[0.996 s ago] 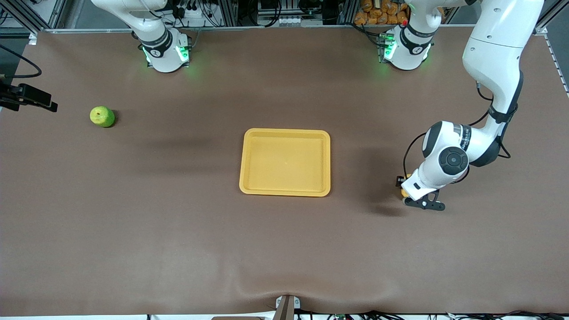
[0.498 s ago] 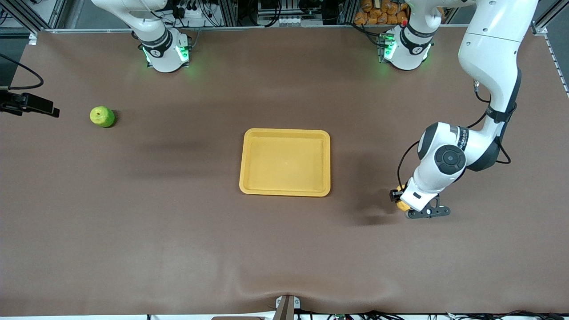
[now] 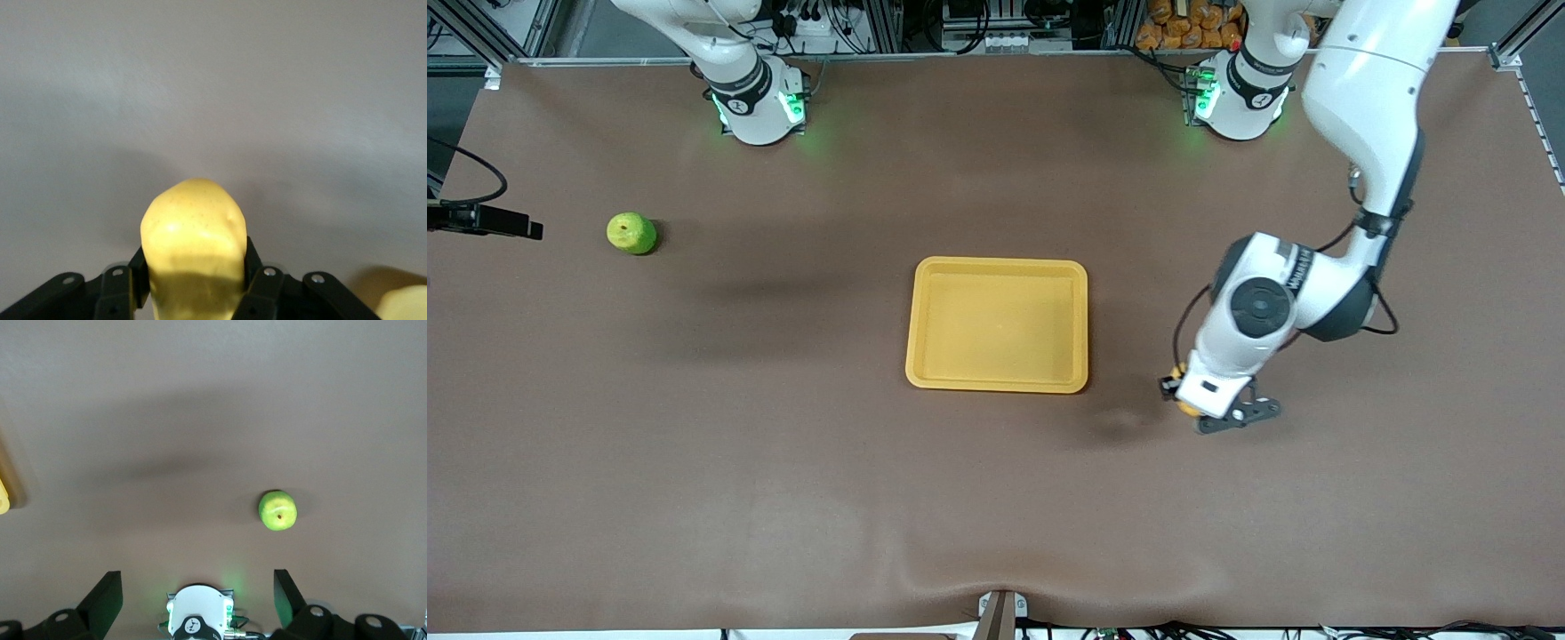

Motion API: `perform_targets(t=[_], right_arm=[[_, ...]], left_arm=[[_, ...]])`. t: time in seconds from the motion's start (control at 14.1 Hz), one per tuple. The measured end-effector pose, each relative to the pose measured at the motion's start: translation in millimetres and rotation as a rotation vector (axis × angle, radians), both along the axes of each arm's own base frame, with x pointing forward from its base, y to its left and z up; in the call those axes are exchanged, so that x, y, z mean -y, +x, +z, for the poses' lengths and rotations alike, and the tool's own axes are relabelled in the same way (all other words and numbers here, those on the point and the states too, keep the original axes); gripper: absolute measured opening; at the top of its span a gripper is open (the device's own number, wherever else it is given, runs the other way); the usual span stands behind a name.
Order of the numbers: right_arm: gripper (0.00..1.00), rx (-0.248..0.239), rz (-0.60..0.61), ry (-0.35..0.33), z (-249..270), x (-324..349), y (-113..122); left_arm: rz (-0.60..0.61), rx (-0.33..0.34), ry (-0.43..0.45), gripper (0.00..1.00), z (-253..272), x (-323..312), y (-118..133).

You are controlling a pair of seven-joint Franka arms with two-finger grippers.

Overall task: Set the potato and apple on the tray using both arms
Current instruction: 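Carry the potato over the tray while the right gripper reaches the apple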

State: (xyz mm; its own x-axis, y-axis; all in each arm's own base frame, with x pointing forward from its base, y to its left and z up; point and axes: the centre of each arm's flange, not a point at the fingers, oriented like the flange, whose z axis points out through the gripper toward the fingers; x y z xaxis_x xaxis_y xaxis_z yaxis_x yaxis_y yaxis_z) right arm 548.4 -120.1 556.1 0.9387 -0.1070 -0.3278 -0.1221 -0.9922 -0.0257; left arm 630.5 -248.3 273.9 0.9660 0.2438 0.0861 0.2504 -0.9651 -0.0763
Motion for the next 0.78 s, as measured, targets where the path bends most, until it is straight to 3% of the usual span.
perform_targets(t=[0.21,0.43,0.78], right_arm=[[1.00,-0.039,-0.026,0.007,-18,17,-5],[1.00,-0.063,-0.031,-0.036,-38,29,-9],[1.00,-0.119,-0.062,-0.021,-101,64,-31]], left_arm=[[0.045,0.003,0.010,0.53,26,68,-19],[0.068,0.016,-0.028,0.53,42,130,-46],[0.005,-0.003,-0.024,0.53,33,205,-103]])
